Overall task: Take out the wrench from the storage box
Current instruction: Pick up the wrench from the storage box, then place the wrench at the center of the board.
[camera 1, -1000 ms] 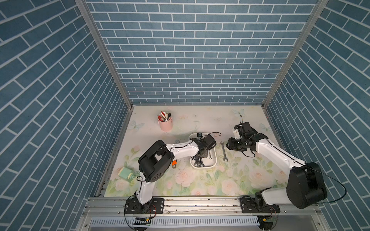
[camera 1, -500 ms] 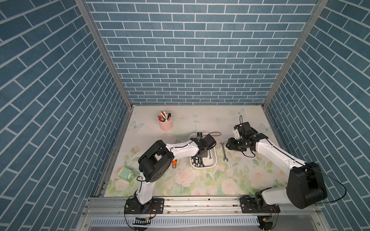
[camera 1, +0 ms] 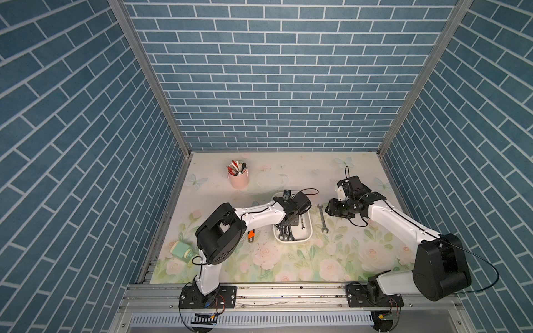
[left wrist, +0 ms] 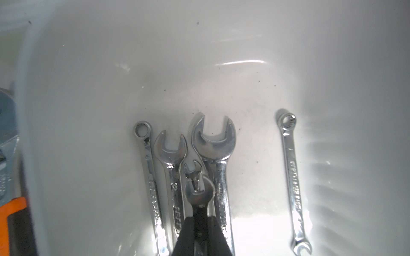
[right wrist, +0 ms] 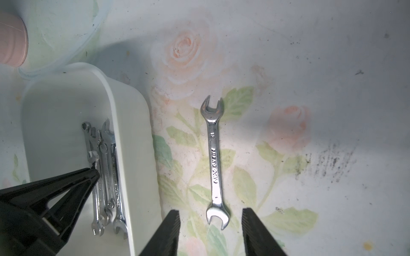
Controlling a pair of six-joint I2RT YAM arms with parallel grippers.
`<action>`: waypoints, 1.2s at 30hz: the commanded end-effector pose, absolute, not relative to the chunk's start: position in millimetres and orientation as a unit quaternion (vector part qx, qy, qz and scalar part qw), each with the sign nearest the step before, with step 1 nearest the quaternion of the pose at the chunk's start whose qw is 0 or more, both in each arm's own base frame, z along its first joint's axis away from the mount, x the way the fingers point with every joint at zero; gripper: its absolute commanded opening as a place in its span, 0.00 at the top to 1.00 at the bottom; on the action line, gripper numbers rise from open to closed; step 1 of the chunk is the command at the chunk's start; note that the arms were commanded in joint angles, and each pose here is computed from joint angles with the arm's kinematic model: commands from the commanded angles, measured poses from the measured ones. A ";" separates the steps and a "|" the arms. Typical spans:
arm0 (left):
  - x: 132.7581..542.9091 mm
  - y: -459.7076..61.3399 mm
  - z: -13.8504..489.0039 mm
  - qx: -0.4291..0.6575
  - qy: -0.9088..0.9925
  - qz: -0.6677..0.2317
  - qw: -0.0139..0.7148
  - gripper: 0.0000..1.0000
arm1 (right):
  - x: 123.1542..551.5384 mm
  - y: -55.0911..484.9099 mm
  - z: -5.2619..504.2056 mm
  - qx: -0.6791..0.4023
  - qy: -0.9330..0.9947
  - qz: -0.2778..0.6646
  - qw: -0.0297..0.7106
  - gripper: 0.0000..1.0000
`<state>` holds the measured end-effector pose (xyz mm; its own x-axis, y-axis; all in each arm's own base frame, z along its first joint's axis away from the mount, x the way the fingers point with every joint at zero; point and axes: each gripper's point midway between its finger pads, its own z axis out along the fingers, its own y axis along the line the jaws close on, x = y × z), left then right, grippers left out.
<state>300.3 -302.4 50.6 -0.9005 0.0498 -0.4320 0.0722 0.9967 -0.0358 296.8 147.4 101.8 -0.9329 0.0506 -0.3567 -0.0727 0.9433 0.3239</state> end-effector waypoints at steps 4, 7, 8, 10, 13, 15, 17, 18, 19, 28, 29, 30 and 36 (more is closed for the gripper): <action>313.1 -299.1 96.9 0.028 0.966 -0.032 0.257 0.91 | 292.2 145.9 105.3 0.008 0.969 0.172 0.178 0.51; 318.6 -294.5 115.6 0.023 0.962 -0.034 0.270 0.91 | 293.3 146.2 106.9 0.008 0.969 0.172 0.179 0.51; 320.9 -291.6 122.2 0.021 0.961 -0.035 0.274 0.91 | 293.7 146.2 107.6 0.007 0.969 0.171 0.180 0.51; 325.1 -285.1 134.4 0.015 0.959 -0.038 0.282 0.91 | 294.8 146.6 108.7 0.007 0.968 0.172 0.180 0.51; 331.2 -268.6 151.2 0.003 0.955 -0.035 0.294 0.91 | 295.6 147.2 109.0 0.007 0.968 0.172 0.180 0.51; 334.0 -253.2 158.7 -0.007 0.953 -0.030 0.301 0.91 | 296.5 148.1 109.6 0.007 0.968 0.173 0.180 0.51; 336.0 -236.7 161.0 -0.017 0.952 -0.025 0.305 0.91 | 297.5 148.4 110.0 0.007 0.968 0.173 0.180 0.51; 336.5 -228.3 160.2 -0.021 0.952 -0.022 0.306 0.91 | 298.3 148.8 110.5 0.007 0.968 0.174 0.181 0.51; 336.8 -220.5 157.4 -0.026 0.952 -0.020 0.304 0.91 | 298.6 148.7 110.7 0.007 0.968 0.173 0.181 0.51; 330.5 -183.8 109.5 -0.040 0.957 -0.013 0.289 0.90 | 300.9 149.4 113.1 0.007 0.968 0.173 0.181 0.51; 328.9 -183.1 101.3 -0.039 0.958 -0.011 0.284 0.90 | 300.9 149.5 113.3 0.007 0.968 0.173 0.181 0.51; 327.9 -182.3 93.6 -0.039 0.959 -0.009 0.279 0.90 | 300.8 149.4 113.3 0.007 0.968 0.173 0.181 0.51; 320.5 -182.0 56.7 -0.035 0.965 -0.010 0.260 0.90 | 299.0 148.1 114.0 0.007 0.969 0.170 0.180 0.51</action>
